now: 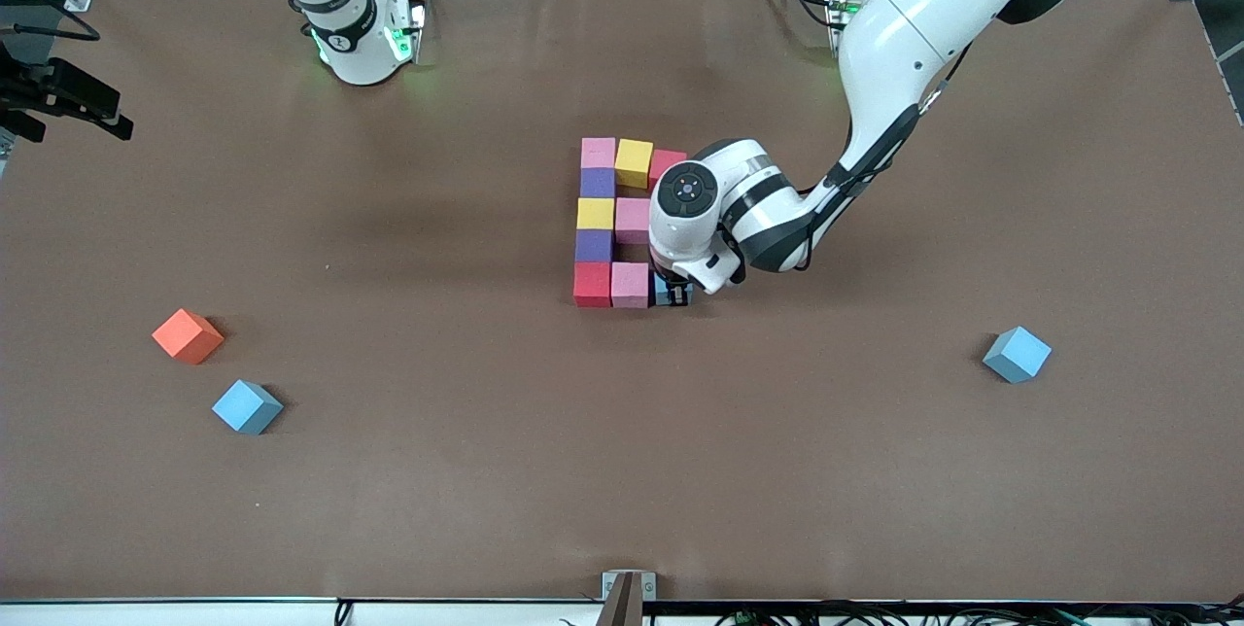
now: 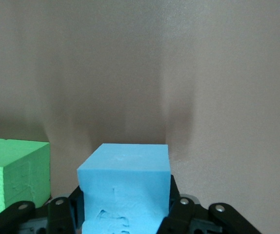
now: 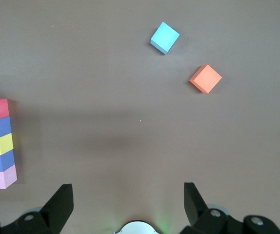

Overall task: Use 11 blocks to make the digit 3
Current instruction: 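Lower the light blue block beside the pink block and open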

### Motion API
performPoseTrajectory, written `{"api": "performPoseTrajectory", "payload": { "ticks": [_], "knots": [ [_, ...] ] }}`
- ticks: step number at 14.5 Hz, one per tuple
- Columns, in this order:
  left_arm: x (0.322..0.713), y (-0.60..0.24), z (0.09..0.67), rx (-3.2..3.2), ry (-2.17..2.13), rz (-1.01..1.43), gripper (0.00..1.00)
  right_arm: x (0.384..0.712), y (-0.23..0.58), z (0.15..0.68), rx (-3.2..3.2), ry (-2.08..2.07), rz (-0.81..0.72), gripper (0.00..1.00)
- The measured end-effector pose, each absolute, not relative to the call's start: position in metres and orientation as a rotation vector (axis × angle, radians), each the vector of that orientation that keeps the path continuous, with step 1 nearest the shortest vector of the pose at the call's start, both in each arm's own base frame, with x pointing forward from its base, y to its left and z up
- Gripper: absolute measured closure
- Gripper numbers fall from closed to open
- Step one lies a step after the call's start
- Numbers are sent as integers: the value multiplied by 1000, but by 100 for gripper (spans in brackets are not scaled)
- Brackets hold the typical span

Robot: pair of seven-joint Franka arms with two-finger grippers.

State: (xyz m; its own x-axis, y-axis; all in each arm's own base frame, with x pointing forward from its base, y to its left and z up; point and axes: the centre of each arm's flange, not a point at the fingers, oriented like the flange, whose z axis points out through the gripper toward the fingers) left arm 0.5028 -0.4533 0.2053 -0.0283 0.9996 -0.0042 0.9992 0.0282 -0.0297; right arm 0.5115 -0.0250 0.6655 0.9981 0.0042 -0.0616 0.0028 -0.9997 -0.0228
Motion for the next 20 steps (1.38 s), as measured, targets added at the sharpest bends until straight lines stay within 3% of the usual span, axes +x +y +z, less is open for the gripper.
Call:
{"api": "performPoseTrajectory", "payload": {
  "ticks": [20],
  "knots": [
    [515,-456,198,-2254,-2167,89,39,511,-23,666,-3120,-11,97,0]
  ]
}}
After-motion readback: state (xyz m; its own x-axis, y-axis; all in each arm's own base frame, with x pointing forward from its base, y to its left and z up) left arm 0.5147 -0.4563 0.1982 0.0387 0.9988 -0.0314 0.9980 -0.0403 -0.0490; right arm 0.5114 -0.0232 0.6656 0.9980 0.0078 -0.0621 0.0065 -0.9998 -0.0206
